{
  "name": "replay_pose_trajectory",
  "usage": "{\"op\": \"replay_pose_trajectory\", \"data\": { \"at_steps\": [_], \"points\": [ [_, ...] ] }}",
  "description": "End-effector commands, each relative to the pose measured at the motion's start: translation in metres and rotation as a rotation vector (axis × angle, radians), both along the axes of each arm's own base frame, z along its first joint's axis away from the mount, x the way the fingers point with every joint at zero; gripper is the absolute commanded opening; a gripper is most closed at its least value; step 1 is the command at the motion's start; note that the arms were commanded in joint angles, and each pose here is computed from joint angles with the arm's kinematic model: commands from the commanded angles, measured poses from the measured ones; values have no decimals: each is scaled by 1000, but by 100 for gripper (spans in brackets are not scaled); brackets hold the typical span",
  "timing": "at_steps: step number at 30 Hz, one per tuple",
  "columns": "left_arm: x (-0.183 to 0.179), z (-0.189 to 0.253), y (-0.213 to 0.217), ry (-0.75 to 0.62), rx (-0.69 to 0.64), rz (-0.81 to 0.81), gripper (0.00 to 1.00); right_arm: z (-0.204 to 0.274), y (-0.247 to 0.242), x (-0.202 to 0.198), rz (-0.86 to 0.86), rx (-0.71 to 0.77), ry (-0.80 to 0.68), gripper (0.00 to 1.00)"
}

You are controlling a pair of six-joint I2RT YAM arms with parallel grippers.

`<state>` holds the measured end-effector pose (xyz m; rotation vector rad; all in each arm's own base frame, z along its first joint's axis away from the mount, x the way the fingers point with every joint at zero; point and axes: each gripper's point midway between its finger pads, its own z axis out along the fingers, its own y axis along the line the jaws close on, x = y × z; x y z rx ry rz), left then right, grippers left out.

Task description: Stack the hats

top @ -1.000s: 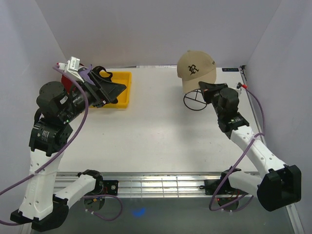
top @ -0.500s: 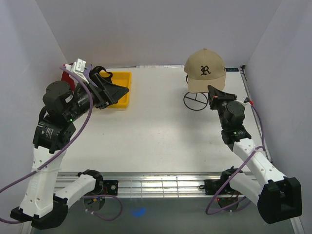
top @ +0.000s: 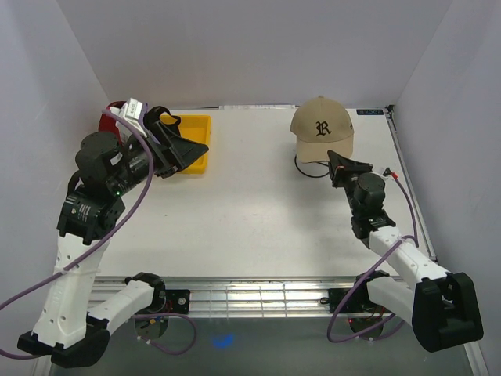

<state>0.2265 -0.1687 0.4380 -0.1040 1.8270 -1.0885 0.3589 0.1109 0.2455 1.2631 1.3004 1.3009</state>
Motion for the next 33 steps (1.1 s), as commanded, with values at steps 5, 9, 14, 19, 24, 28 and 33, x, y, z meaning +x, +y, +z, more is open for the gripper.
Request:
{"op": "replay_pose_trajectory", "data": {
  "at_steps": [5, 9, 14, 19, 24, 28, 33],
  "points": [
    [-2, -7, 3, 0, 20, 9, 77, 3, -6, -6, -18, 72, -77, 8],
    [0, -13, 3, 13, 28, 13, 77, -5, -8, -9, -22, 86, -73, 8],
    [2, -19, 3, 25, 35, 17, 77, -20, -5, -11, -5, 98, -53, 8],
    [3, -23, 4, 31, 41, 24, 77, -33, -6, -14, -5, 111, -24, 14],
    [5, -29, 4, 43, 46, 30, 77, -40, -5, -14, 0, 114, -5, 31],
    [6, -32, 5, 47, 50, 34, 77, -44, -5, -14, 0, 116, 6, 40],
    [6, -34, 5, 53, 53, 37, 78, -48, -5, -15, 0, 115, 29, 49]
  ]
}}
